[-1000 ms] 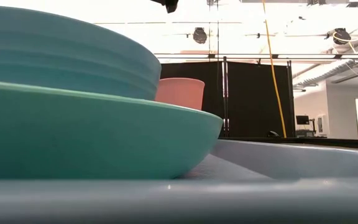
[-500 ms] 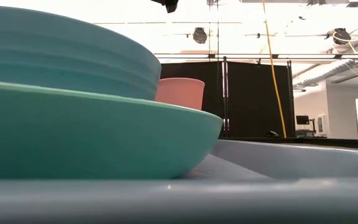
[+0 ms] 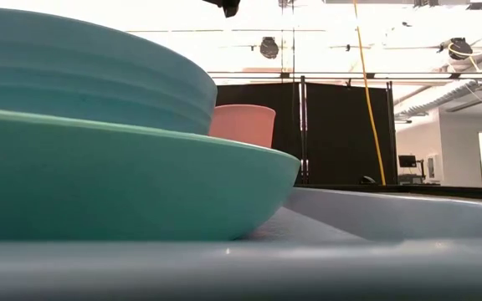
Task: Set up tray
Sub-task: Put the orange spoon on top of the yellow table napkin between the orange fork and yellow table knife on the blue tray, then adjust the utensils on top of the yellow table napkin on the blue tray
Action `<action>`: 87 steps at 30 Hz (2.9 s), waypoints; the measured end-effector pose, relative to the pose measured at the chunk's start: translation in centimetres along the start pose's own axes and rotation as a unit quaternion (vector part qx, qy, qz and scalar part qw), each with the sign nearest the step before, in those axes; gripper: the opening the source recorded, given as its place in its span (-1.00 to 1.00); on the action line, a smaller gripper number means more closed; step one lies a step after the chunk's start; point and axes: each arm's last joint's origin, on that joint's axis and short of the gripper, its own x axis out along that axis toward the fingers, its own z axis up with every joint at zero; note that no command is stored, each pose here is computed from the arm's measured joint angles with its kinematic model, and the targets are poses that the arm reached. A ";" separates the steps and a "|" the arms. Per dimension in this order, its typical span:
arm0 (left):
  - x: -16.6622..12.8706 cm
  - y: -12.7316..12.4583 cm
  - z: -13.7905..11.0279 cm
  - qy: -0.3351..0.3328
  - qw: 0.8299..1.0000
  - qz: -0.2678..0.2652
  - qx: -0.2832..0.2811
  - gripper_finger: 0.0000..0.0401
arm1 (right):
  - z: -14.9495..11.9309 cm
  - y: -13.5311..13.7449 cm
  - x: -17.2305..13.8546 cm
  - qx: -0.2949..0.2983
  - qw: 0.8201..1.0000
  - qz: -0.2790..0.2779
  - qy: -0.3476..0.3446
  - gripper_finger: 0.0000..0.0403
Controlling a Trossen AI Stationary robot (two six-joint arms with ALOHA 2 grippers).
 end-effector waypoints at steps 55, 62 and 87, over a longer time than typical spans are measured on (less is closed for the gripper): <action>-1.7 -3.5 0.5 -0.260 0.944 -0.118 0.164 -0.57 | -0.4 -3.1 0.4 0.096 0.995 0.034 0.002 -0.25; -4.0 -5.8 -0.6 -0.335 0.891 -0.175 0.252 -0.57 | -2.7 -6.6 1.9 0.188 0.979 0.069 0.033 -0.34; -8.0 -5.6 -2.5 -0.385 0.824 -0.193 0.369 -0.57 | -3.7 -10.0 11.9 0.213 0.951 0.188 0.120 -0.44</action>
